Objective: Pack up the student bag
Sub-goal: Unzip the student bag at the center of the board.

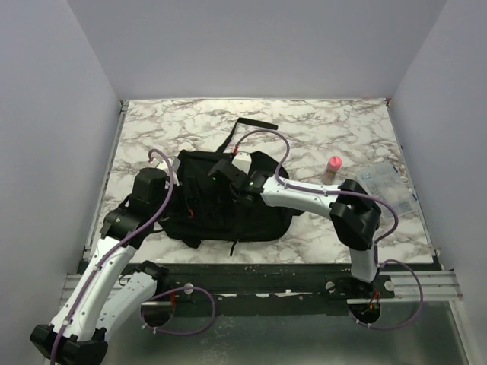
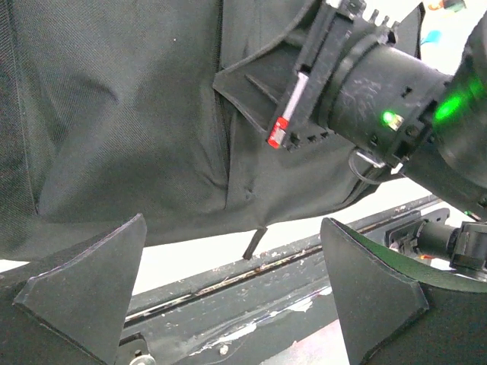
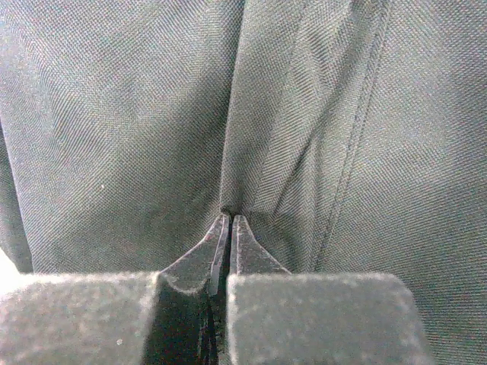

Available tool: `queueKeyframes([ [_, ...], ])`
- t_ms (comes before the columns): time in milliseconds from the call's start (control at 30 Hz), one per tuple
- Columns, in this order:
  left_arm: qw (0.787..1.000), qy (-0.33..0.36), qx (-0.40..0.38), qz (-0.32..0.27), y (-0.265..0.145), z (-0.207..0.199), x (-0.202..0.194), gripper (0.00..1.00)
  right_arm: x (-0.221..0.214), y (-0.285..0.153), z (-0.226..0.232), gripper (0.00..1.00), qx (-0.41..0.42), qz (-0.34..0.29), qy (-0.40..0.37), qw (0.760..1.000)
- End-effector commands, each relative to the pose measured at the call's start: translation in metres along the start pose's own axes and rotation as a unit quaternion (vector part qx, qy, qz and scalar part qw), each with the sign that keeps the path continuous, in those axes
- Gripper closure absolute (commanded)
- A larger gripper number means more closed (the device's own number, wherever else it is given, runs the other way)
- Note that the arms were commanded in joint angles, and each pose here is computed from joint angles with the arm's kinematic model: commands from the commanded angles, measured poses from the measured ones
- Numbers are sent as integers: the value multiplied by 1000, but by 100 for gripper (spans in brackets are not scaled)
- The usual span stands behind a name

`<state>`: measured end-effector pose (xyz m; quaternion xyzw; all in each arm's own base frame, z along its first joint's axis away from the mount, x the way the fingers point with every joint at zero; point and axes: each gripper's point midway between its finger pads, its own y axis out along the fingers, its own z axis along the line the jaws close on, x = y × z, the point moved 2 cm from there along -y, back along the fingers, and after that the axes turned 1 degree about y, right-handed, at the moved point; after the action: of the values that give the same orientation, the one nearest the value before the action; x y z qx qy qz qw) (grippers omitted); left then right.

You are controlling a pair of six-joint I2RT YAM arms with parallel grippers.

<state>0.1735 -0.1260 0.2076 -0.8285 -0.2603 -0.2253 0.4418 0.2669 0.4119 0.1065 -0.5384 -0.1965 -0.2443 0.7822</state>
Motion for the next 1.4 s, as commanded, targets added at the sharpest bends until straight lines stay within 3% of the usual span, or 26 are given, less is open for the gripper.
queueKeyframes([
  [0,1000,9,-7,-4,7,-7,15,2,-9,-14,-5,100,39,10,1,999],
  [233,998,-30,-42,24,47,-18,21,2,-1,-41,-22,100,115,-2,28,993],
  [500,993,-117,-15,25,89,14,14,4,-12,-27,-68,100,143,49,44,988],
  [700,993,-109,-23,33,96,19,8,7,-30,-14,-88,100,128,75,4,989],
  [833,993,-85,-84,19,88,-6,26,12,-28,-17,-82,100,146,75,3,986],
  [967,992,-75,-98,11,88,-22,54,20,-25,-21,-75,100,162,78,2,984],
  [1133,994,-81,-68,28,111,-25,86,34,-19,-21,-68,100,179,69,-2,981],
  [1367,987,-145,43,51,152,2,101,39,-16,-23,-69,100,184,69,1,981],
])
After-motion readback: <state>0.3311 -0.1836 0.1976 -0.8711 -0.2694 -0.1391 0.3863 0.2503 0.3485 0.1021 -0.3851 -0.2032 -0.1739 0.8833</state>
